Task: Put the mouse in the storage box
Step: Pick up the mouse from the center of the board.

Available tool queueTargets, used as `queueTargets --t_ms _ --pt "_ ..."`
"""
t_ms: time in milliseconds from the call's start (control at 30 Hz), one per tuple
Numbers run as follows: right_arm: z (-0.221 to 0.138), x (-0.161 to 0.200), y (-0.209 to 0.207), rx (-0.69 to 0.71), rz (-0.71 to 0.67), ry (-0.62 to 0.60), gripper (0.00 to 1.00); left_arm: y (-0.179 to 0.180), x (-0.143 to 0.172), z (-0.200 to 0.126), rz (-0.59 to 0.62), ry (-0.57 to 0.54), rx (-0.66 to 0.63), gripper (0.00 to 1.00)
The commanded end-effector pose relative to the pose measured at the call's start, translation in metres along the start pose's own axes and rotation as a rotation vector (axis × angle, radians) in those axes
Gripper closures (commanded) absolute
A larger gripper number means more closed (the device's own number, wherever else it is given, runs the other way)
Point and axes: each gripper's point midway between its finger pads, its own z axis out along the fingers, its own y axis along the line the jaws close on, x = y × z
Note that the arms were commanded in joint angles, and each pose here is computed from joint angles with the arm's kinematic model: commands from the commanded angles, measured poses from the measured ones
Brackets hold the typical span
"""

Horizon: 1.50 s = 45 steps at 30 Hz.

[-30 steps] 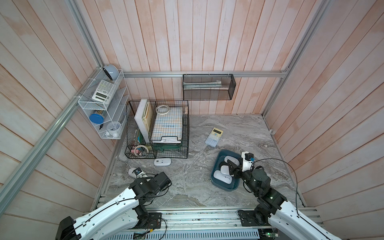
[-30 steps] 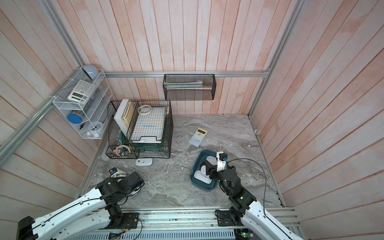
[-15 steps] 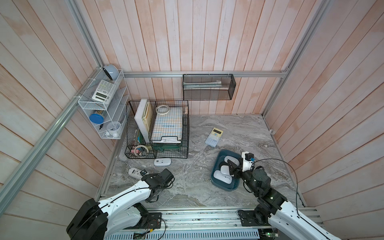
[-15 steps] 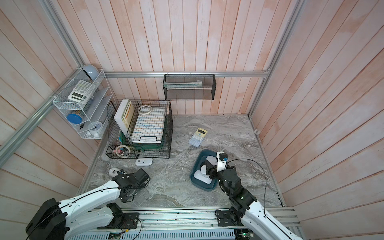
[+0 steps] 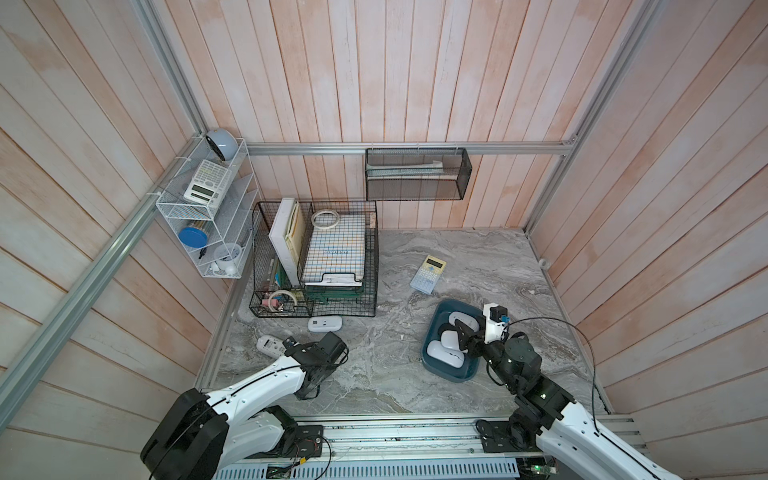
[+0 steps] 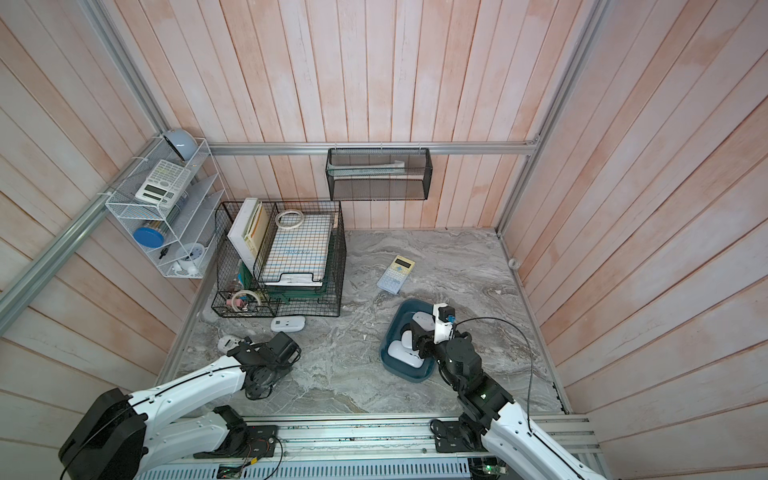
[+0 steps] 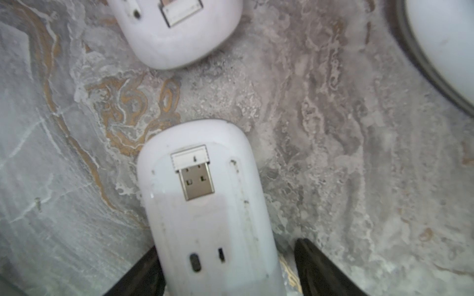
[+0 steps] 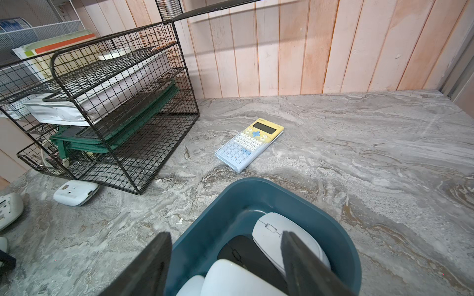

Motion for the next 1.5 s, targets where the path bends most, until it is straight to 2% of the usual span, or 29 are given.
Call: queueTargets --t_ms 0,167,400,767,833,967,1167,1333,1467 --pt "0.000 0.001 -0.001 0.003 0.011 0.003 0.27 -0.004 -0.001 0.007 -0.016 0.009 0.024 0.12" --pt "0.002 0.006 -0.003 0.016 0.009 0.020 0.27 -0.001 -0.003 0.012 -0.025 0.029 0.007 0.11" --pt "0.002 0.007 -0.004 0.018 0.012 0.024 0.27 0.000 -0.003 0.015 -0.027 0.026 -0.006 0.16" --pt "0.002 0.007 -0.004 0.020 0.015 0.029 0.27 -0.005 -0.005 0.011 -0.018 0.020 0.046 0.29" --pt "0.002 0.007 -0.004 0.019 0.015 0.027 0.27 -0.012 -0.006 0.007 -0.010 0.021 0.082 0.36" --pt "0.002 0.007 -0.003 0.014 0.018 0.027 0.27 -0.032 -0.016 -0.012 0.031 -0.003 0.183 0.39" --pt "0.003 0.009 -0.002 0.005 0.029 0.028 0.27 -0.067 -0.043 -0.058 0.148 -0.083 0.328 0.39" --pt "0.003 0.010 -0.001 0.001 0.028 0.026 0.27 -0.119 -0.050 -0.108 0.254 -0.105 0.596 0.43" --pt "0.005 0.010 0.004 -0.032 0.046 0.012 0.26 -0.153 -0.055 -0.161 0.363 -0.206 0.817 0.44"
